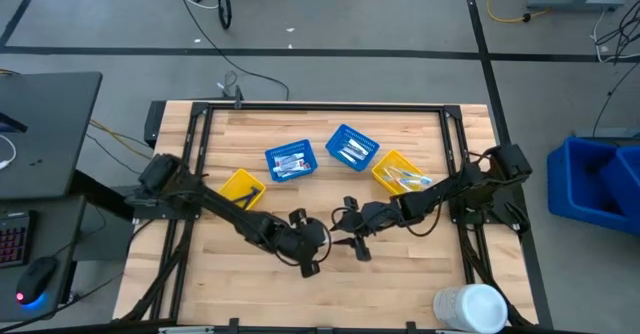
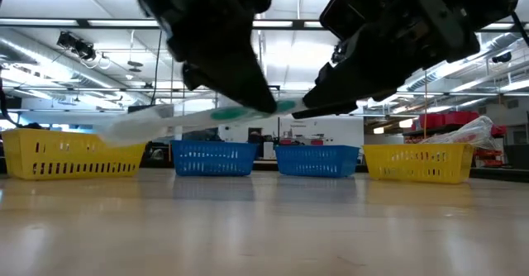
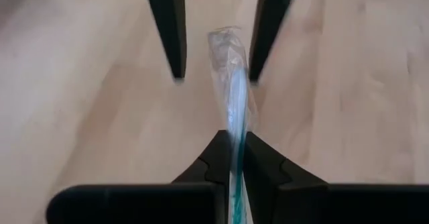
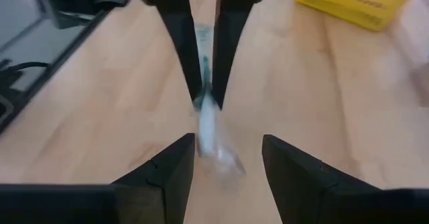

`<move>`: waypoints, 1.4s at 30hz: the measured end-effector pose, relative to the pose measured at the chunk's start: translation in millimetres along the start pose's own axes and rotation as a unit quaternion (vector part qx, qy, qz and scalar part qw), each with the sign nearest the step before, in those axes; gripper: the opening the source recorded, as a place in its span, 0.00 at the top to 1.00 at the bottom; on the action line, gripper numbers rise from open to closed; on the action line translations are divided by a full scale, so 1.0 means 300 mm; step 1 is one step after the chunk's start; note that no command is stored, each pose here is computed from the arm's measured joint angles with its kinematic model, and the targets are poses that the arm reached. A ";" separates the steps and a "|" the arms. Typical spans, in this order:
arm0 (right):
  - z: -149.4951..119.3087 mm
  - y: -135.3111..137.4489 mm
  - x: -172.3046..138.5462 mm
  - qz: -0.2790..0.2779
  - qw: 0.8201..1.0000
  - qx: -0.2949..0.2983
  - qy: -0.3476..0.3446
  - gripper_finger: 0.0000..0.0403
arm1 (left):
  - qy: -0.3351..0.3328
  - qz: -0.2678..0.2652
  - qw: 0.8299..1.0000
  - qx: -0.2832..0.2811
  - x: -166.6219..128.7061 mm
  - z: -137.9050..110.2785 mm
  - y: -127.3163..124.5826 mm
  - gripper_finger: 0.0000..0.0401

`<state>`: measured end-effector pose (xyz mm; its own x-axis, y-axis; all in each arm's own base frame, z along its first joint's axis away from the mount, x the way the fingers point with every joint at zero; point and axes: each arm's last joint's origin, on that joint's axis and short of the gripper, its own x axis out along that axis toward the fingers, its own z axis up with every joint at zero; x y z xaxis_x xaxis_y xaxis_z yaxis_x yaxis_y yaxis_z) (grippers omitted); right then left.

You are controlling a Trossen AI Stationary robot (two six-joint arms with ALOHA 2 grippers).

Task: Pick & Place Travel size toiletries
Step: Put the blue toothbrush into the right yellow bin

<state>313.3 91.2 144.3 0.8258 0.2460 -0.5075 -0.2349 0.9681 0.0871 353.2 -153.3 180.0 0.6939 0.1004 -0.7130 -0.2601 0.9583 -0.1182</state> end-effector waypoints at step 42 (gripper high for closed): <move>-0.003 -0.007 -0.001 -0.041 0.998 0.041 0.003 0.93 | -0.030 0.005 0.999 -0.024 0.025 0.057 0.050 0.78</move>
<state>313.0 89.0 143.4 0.8374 0.1665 -0.5206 -0.1239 0.9855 0.1159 366.1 -133.5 184.7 0.7294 0.1280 -0.6720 -0.2990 0.9432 -0.1449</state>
